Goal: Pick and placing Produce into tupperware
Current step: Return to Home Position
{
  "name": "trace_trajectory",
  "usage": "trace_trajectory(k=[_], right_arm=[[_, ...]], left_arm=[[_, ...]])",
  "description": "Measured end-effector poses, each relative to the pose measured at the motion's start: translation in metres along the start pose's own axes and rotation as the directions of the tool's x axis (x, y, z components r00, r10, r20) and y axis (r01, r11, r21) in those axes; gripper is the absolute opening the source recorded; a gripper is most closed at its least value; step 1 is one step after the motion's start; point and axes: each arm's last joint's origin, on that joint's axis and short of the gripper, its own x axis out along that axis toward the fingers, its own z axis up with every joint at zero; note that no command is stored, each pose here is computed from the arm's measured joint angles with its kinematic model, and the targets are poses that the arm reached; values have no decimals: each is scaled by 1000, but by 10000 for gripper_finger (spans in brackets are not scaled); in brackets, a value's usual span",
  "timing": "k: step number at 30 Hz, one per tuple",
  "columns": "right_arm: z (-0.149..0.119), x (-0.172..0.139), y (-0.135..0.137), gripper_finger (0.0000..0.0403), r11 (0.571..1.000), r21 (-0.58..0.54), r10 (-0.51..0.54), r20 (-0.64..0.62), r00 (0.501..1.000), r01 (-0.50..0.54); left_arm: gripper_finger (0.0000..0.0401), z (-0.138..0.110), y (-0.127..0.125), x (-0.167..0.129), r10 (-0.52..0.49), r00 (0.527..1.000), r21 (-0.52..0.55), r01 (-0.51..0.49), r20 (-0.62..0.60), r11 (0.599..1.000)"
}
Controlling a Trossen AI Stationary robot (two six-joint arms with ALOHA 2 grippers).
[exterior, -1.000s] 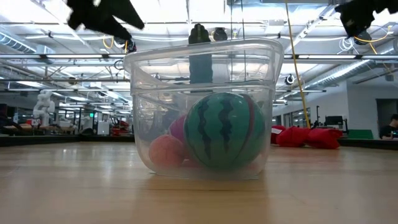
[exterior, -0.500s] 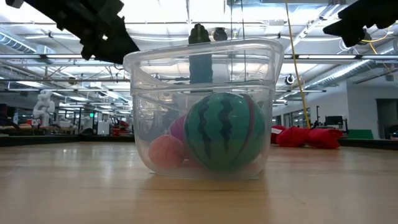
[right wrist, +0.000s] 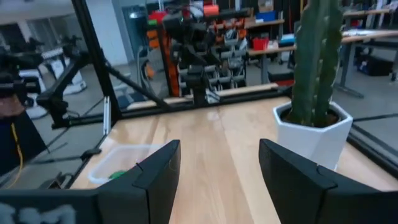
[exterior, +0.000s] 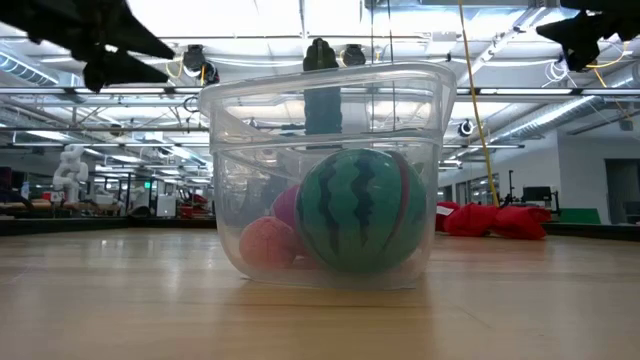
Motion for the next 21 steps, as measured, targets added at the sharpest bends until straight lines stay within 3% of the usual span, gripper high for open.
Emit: trace_trajectory(k=[6, 13, 21], right_arm=[[-2, 2, 2, 209, 1000, -18, 25, -32, 999, -25], [-2, 3, 6, 209, 990, -27, 141, -40, 989, -142], [-2, 1, 5, 209, 988, -35, 149, -25, 989, -150]], left_arm=[[262, -23, 10, -4, -28, 1000, -17, 28, 13, 999], [264, -43, 10, 4, -126, 990, 15, 126, 69, 992], [264, -42, 18, 8, -66, 993, 53, 61, 98, 997]])
